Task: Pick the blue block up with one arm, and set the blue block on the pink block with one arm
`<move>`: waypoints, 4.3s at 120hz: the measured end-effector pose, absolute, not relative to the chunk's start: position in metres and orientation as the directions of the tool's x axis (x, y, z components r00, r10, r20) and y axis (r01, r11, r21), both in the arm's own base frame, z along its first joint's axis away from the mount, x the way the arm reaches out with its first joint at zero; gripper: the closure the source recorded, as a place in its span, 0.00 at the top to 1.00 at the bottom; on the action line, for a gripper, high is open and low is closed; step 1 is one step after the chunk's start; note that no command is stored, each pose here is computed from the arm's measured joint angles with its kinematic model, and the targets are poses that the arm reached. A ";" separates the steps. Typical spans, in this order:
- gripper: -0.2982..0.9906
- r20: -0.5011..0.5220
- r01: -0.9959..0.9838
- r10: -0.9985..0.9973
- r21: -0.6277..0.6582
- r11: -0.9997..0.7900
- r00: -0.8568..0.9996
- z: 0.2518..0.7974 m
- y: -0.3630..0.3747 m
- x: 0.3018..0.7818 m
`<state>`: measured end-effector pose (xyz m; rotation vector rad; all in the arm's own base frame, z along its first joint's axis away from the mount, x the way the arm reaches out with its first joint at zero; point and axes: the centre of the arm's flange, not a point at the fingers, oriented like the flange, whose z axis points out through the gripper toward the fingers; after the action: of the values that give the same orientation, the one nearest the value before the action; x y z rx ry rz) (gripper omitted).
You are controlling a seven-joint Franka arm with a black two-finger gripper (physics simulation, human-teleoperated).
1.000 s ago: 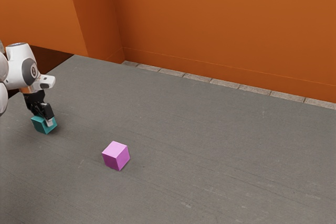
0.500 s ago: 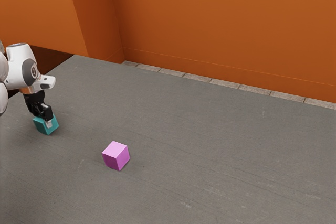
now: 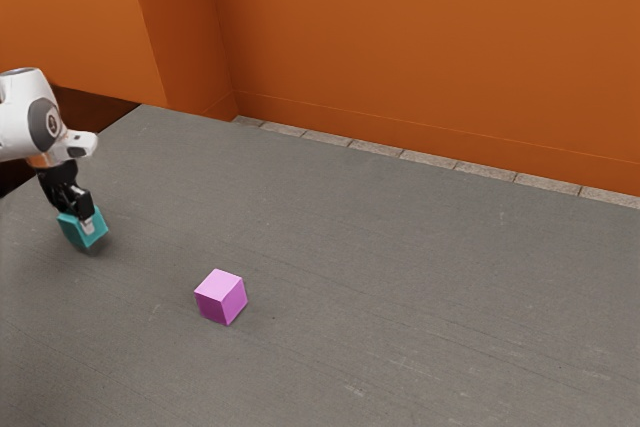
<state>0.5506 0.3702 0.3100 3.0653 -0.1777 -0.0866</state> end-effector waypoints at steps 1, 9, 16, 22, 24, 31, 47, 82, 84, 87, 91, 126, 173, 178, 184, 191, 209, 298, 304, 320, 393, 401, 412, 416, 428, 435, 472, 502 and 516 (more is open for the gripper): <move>0.50 -0.050 -0.115 -0.119 0.075 -0.991 0.992 0.311 0.368 0.550; 0.50 -0.034 -0.139 -0.143 0.090 -0.986 0.989 0.321 0.347 0.550; 0.50 -0.019 -0.174 -0.176 0.098 -0.980 0.984 0.328 0.323 0.555; 0.50 -0.013 -0.199 -0.201 0.105 -0.974 0.980 0.333 0.302 0.558; 0.50 -0.013 -0.206 -0.208 0.106 -0.973 0.978 0.335 0.296 0.557; 0.50 -0.011 -0.231 -0.234 0.108 -0.967 0.972 0.345 0.269 0.554; 0.50 -0.025 -0.252 -0.257 0.117 -0.961 0.966 0.357 0.211 0.555; 0.51 -0.079 -0.148 -0.160 0.145 -0.978 0.984 0.351 0.128 0.574; 0.51 -0.083 -0.139 -0.153 0.147 -0.979 0.985 0.349 0.124 0.575; 0.51 -0.090 -0.124 -0.139 0.149 -0.981 0.986 0.347 0.119 0.576; 0.51 -0.099 -0.101 -0.117 0.151 -0.983 0.988 0.344 0.115 0.577; 0.51 -0.141 -0.026 -0.038 0.085 -0.996 0.989 0.342 0.074 0.582; 0.51 -0.163 -0.038 -0.039 0.007 -0.999 0.986 0.338 0.041 0.579; 0.51 -0.162 -0.044 -0.044 0.004 -0.999 0.986 0.340 0.036 0.577; 0.51 -0.163 -0.046 -0.045 0.000 -0.999 0.986 0.342 0.032 0.574; 0.51 -0.164 -0.048 -0.046 -0.007 -0.999 0.985 0.345 0.029 0.567; 0.51 -0.167 -0.065 -0.062 -0.010 -0.998 0.984 0.346 0.017 0.559; 0.51 -0.137 -0.089 -0.086 -0.014 -0.996 0.987 0.344 -0.004 0.547; 0.51 -0.122 -0.089 -0.086 -0.017 -0.996 0.989 0.346 -0.005 0.547; 0.51 -0.092 -0.086 -0.084 -0.019 -0.996 0.992 0.344 -0.006 0.543; 0.51 -0.049 -0.053 -0.052 -0.016 -0.998 0.997 0.350 -0.007 0.521; 0.51 -0.048 -0.052 -0.051 -0.016 -0.999 0.998 0.350 -0.007 0.522; 0.51 -0.047 -0.051 -0.050 -0.015 -0.999 0.998 0.350 -0.007 0.522; 0.51 -0.048 -0.050 -0.050 -0.014 -0.999 0.998 0.349 -0.007 0.522; 0.51 -0.050 -0.050 -0.049 -0.012 -0.999 0.998 0.347 -0.007 0.522; 0.51 -0.048 -0.049 -0.049 -0.011 -0.999 0.998 0.346 -0.007 0.523; 0.51 -0.035 -0.058 -0.058 -0.009 -0.998 0.998 0.345 -0.005 0.526; 0.51 -0.028 -0.065 -0.065 -0.008 -0.998 0.997 0.345 -0.003 0.527; 0.51 -0.028 -0.075 -0.075 -0.008 -0.997 0.997 0.344 -0.004 0.527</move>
<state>0.5273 -0.0040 0.3445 3.1476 -0.1178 -0.0431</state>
